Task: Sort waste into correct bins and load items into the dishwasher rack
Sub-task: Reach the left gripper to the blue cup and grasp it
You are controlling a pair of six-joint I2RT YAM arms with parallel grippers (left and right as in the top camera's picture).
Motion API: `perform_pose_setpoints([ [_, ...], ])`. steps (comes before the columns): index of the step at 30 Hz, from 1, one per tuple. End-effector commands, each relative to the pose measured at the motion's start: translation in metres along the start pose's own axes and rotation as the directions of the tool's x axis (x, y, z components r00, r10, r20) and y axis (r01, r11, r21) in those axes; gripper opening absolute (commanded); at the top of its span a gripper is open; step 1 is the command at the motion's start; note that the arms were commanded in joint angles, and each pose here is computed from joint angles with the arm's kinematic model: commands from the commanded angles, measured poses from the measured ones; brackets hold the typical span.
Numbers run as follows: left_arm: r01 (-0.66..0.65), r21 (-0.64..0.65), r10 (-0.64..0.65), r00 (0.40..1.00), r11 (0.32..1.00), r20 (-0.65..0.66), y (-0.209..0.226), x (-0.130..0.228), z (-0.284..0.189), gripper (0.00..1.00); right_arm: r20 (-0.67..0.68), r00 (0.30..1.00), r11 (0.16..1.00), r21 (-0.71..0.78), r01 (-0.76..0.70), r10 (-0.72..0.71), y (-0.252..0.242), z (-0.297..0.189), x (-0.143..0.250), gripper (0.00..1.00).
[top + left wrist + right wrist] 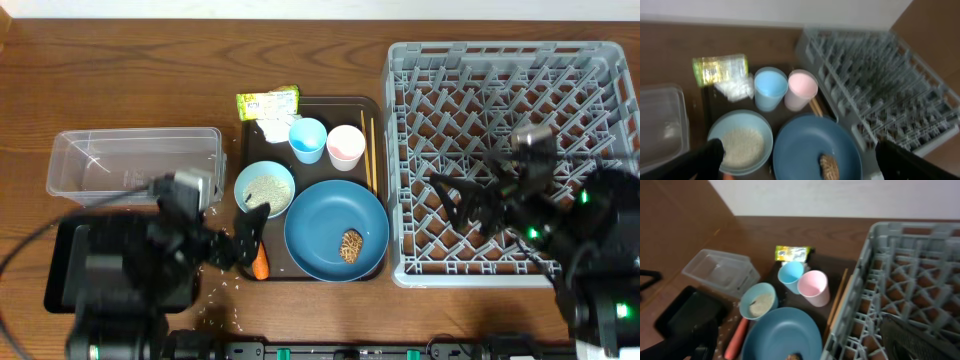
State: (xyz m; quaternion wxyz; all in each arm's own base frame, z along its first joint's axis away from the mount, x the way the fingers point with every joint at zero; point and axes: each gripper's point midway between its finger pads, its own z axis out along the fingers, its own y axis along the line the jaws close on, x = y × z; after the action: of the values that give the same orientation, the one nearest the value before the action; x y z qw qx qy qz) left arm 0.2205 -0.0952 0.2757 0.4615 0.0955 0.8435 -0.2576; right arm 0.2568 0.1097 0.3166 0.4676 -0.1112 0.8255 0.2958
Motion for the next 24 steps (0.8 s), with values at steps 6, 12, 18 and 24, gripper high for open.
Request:
perform_pose_setpoints([
  [6,0.2,0.086,-0.18,0.964,0.976,-0.197,-0.005,0.01,0.03,0.98,-0.099,0.994,0.996,-0.077,-0.051,0.043,-0.005,0.021,0.008,0.99],
  [12,0.214,0.073,-0.189,0.949,0.974,-0.252,-0.001,0.014,0.048,0.98,-0.121,0.966,0.938,0.295,-0.184,0.228,-0.065,0.013,0.031,0.99],
  [18,0.146,-0.089,-0.168,0.917,0.985,-0.362,0.01,0.034,0.085,0.98,-0.134,0.951,0.895,0.395,-0.207,0.279,-0.077,0.003,0.042,0.99],
  [24,0.011,-0.302,-0.159,0.869,0.953,-0.469,0.036,0.071,0.118,0.98,-0.14,0.954,0.9,0.391,-0.191,0.263,-0.076,0.003,0.041,0.99],
])
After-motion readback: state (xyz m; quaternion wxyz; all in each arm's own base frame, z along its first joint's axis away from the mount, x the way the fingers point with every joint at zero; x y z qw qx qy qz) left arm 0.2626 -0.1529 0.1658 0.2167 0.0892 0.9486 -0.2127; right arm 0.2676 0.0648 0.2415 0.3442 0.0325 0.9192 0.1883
